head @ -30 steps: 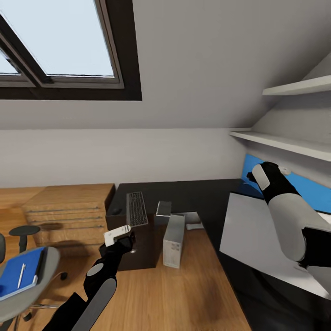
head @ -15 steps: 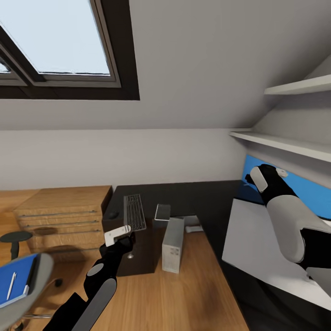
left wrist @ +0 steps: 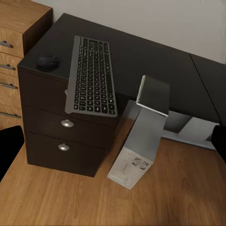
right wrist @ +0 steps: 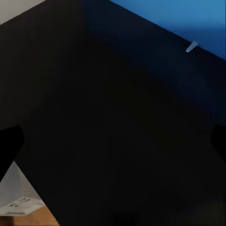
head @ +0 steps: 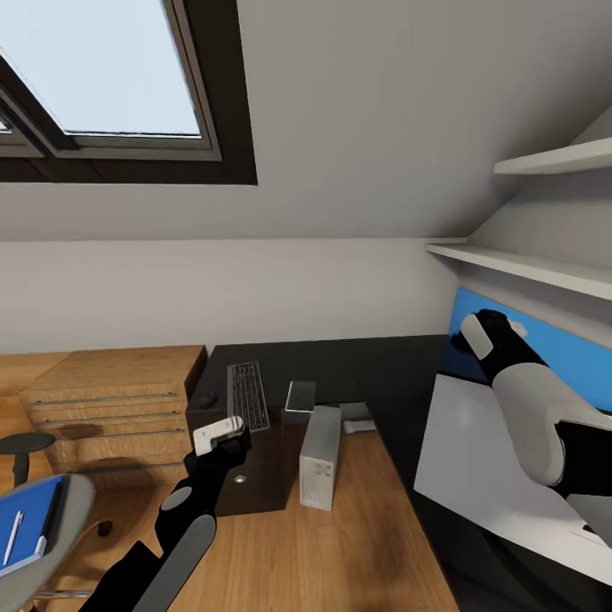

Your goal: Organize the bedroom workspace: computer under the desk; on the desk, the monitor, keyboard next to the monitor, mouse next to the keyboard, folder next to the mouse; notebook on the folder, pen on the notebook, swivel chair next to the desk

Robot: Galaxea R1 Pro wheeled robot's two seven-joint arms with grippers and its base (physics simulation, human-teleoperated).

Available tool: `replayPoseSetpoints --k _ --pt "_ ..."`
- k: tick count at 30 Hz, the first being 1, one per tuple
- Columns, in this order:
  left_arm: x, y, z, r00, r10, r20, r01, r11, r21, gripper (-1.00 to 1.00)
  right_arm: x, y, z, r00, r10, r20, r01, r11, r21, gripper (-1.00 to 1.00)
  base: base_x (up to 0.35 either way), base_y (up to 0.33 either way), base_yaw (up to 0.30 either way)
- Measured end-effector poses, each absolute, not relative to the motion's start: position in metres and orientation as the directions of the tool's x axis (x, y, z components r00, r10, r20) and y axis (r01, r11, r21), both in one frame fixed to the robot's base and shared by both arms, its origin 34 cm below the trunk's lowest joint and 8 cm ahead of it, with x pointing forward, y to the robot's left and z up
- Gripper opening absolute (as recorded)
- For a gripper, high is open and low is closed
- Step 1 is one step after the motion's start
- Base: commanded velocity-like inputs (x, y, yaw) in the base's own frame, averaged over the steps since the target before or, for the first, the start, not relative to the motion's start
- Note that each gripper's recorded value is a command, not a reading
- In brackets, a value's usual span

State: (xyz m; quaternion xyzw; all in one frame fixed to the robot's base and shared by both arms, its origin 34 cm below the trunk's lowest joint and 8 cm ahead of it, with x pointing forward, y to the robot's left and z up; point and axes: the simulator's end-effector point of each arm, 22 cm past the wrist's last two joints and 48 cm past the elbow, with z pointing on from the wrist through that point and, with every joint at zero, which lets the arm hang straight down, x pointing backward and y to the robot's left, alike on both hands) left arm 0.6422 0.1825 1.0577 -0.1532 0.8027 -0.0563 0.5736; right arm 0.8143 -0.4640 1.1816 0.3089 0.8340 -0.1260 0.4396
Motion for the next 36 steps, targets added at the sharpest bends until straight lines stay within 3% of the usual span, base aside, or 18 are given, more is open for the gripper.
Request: replayPoseSetpoints --k 16,28,36 --pt "0.642 0.182 1.061 -0.289 -0.313 -0.905 -0.177 0.946 -0.271 1.0 0.802 -0.454 1.138 -0.533 0.414 -0.738 0.607 0.794 0.007 1.0 0.0 0.0 0.0" --pt "0.642 0.183 1.062 -0.288 -0.313 -0.905 -0.179 0.946 -0.27 1.0 0.8 -0.453 1.131 -0.547 0.412 -0.729 0.606 0.796 -0.005 1.0 -0.003 0.0 0.0" --pt "0.643 0.183 1.061 -0.288 -0.312 -0.905 -0.179 0.946 -0.27 1.0 0.8 -0.453 1.131 -0.548 0.411 -0.729 0.605 0.796 -0.006 1.0 -0.211 0.0 0.0"
